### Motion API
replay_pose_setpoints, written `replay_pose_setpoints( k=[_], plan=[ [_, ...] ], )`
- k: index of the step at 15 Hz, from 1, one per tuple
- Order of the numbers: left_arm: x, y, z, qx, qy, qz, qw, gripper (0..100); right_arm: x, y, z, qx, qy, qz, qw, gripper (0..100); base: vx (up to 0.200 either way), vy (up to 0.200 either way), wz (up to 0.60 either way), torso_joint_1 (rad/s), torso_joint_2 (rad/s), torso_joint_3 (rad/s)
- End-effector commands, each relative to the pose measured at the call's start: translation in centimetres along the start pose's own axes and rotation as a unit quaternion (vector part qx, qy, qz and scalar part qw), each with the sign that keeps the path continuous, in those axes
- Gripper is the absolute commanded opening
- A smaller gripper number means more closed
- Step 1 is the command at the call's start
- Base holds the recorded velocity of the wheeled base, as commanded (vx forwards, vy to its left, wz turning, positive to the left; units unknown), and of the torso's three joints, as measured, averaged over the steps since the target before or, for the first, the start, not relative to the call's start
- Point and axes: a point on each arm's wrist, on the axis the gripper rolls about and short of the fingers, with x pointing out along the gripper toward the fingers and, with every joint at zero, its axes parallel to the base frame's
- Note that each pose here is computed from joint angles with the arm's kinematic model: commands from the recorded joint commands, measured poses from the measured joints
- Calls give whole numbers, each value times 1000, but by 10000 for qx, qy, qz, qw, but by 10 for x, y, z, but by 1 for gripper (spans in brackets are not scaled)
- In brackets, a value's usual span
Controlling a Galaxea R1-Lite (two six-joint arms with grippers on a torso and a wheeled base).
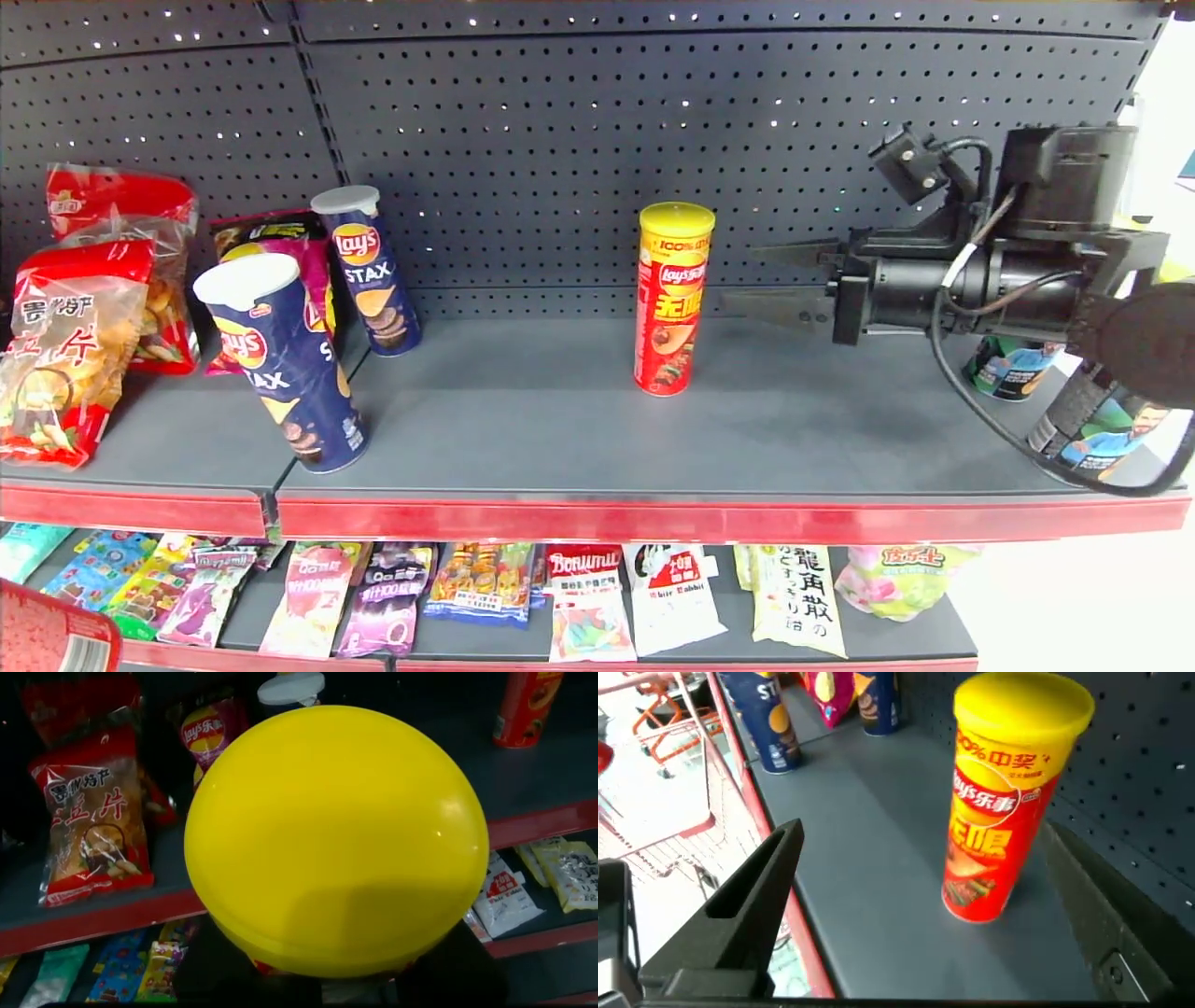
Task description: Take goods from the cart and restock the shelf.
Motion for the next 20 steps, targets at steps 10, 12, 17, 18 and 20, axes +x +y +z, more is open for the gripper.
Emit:
replay_pose_setpoints(
  k=[10, 12, 17, 18, 20],
  plan=[
    [7, 2, 9, 5, -33, 6, 10000, 0, 39, -53, -31, 128, 165, 141, 9997, 100, 0, 0, 0, 0, 0, 0],
    [7, 2, 9, 5, -33, 6, 10000, 0, 44, -56, -32, 115, 154, 154, 9997, 100, 0, 0, 0, 0, 0, 0],
    [6, 2, 9, 5, -40, 8, 10000, 0, 59, -68, -32, 45, 77, 164, 9998, 100, 0, 0, 0, 0, 0, 0],
    [6, 2, 9, 5, -40, 8, 10000, 0, 62, -67, -29, 15, 44, 196, 9998, 100, 0, 0, 0, 0, 0, 0],
    [6, 2, 9, 5, -40, 8, 10000, 0, 67, -63, -28, 11, 42, 272, 9996, 100, 0, 0, 0, 0, 0, 0]
  ],
)
